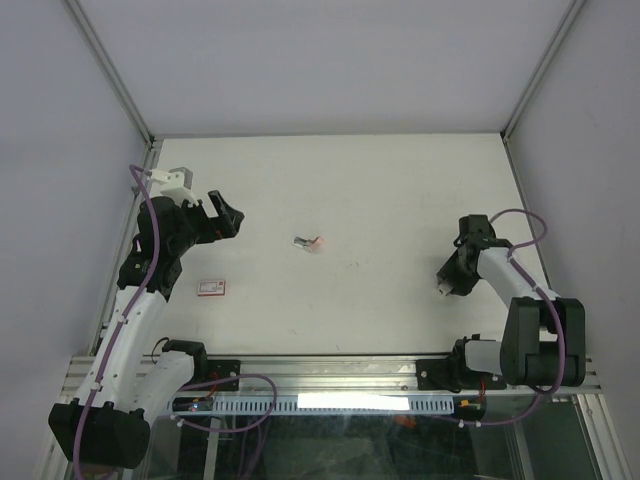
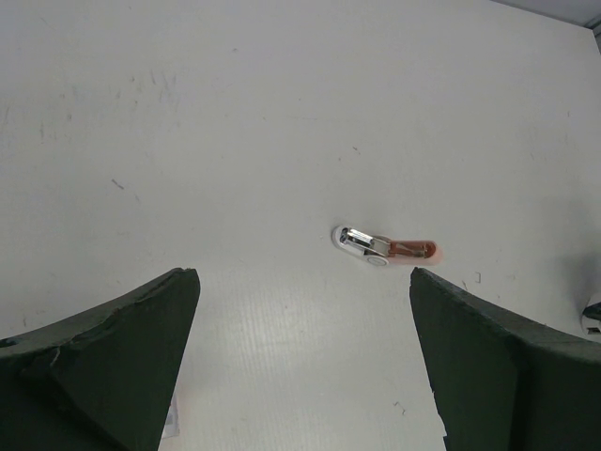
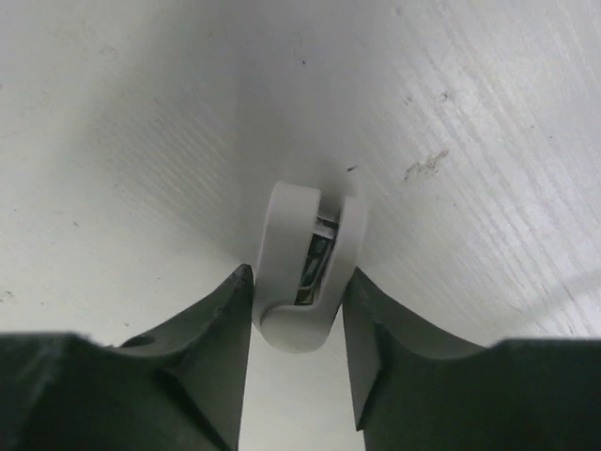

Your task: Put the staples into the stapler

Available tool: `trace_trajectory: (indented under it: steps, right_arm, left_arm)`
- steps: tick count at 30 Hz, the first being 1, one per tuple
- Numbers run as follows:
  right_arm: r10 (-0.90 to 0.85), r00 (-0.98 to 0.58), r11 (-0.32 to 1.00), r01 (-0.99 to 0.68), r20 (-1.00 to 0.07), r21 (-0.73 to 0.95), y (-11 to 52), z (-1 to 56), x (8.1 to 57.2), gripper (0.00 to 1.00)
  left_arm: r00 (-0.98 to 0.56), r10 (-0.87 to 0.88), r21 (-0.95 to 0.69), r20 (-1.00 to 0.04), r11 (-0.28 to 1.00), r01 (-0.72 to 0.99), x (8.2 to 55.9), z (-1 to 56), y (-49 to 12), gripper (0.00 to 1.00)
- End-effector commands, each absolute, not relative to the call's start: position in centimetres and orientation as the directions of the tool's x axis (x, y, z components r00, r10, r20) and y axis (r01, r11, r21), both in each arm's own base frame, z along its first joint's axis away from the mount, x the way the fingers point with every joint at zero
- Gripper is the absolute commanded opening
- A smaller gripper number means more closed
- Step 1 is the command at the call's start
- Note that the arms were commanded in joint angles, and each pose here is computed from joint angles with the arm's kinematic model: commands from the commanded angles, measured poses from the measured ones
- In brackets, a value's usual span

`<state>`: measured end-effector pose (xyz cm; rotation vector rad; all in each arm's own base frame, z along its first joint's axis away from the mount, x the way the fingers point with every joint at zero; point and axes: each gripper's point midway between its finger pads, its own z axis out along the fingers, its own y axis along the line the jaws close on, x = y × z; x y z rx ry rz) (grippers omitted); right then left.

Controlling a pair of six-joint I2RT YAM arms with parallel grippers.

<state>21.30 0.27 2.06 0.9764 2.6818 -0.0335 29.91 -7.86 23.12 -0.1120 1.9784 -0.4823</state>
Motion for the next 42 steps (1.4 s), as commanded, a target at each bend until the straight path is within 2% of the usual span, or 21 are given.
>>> trace_trajectory:
  steps: [1,6,10,15,19,23,24,26,27,29,37,39,40,42]
  right_arm:
    - [0.623,-0.724,0.774,0.624,-0.296,0.104,0.3,2.1,22.3,0.33]
    - [0.598,-0.748,0.801,0.567,-0.286,0.192,1.8,3.5,23.4,0.01]
    - [0.537,-0.780,0.829,0.417,-0.322,0.372,4.8,6.5,25.2,0.00]
    - [0.374,-0.820,0.770,0.013,-0.434,0.638,11.6,12.8,26.9,0.00]
    - [0.181,-0.787,0.561,-0.409,-0.589,0.720,18.3,19.5,25.2,0.00]
    - [0.038,-0.714,0.315,-0.655,-0.699,0.687,22.9,24.3,21.4,0.00]
    - [-0.004,-0.708,0.233,-0.687,-0.706,0.688,23.8,25.3,20.0,0.00]
    - [-0.038,-0.683,0.162,-0.724,-0.729,0.670,25.1,26.2,19.1,0.00]
    - [-0.089,-0.681,0.049,-0.732,-0.727,0.680,25.7,27.1,17.2,0.00]
    - [-0.134,-0.657,-0.054,-0.743,-0.742,0.668,26.7,28.0,15.4,0.00]
    - [-0.245,-0.648,-0.153,-0.709,-0.721,0.689,29.8,27.8,12.8,0.00]
    - [-0.264,-0.628,-0.180,-0.714,-0.732,0.677,30.2,27.7,12.5,0.00]
    - [-0.288,-0.594,-0.237,-0.715,-0.751,0.657,30.0,27.8,11.6,0.00]
    - [-0.300,-0.584,-0.250,-0.715,-0.754,0.653,30.1,27.7,11.5,0.00]
  left_arm:
    - [-0.417,-0.305,-0.396,-0.856,0.906,0.149,29.8,24.1,-7.8,0.99]
    - [-0.417,-0.303,-0.393,-0.857,0.907,0.149,29.9,24.1,-7.8,0.99]
    - [-0.415,-0.289,-0.393,-0.863,0.900,0.190,29.7,24.3,-8.4,0.99]
    - [-0.406,-0.292,-0.451,-0.866,0.807,0.381,28.7,25.9,-11.7,0.95]
    - [-0.404,-0.337,-0.520,-0.850,0.655,0.549,26.9,28.2,-15.8,0.93]
    - [-0.463,-0.294,-0.548,-0.836,0.478,0.686,23.4,29.0,-21.7,0.93]
    - [-0.487,-0.273,-0.558,-0.830,0.428,0.711,22.5,29.0,-23.1,0.93]
    - [-0.533,-0.227,-0.580,-0.815,0.319,0.750,20.3,29.0,-25.8,0.94]
    - [-0.551,-0.207,-0.589,-0.808,0.277,0.759,19.3,28.9,-26.7,0.94]
    - [-0.585,-0.163,-0.607,-0.794,0.215,0.765,17.7,28.5,-28.3,0.94]
    - [-0.665,-0.134,-0.678,-0.735,0.131,0.723,16.1,27.9,-30.5,0.94]
    - [-0.667,-0.138,-0.681,-0.732,0.115,0.724,15.9,28.3,-30.7,0.89]
    - [-0.666,-0.144,-0.680,-0.732,0.111,0.725,15.9,28.5,-30.7,0.85]
    - [-0.669,-0.151,-0.685,-0.728,0.112,0.720,15.9,28.7,-30.7,0.74]
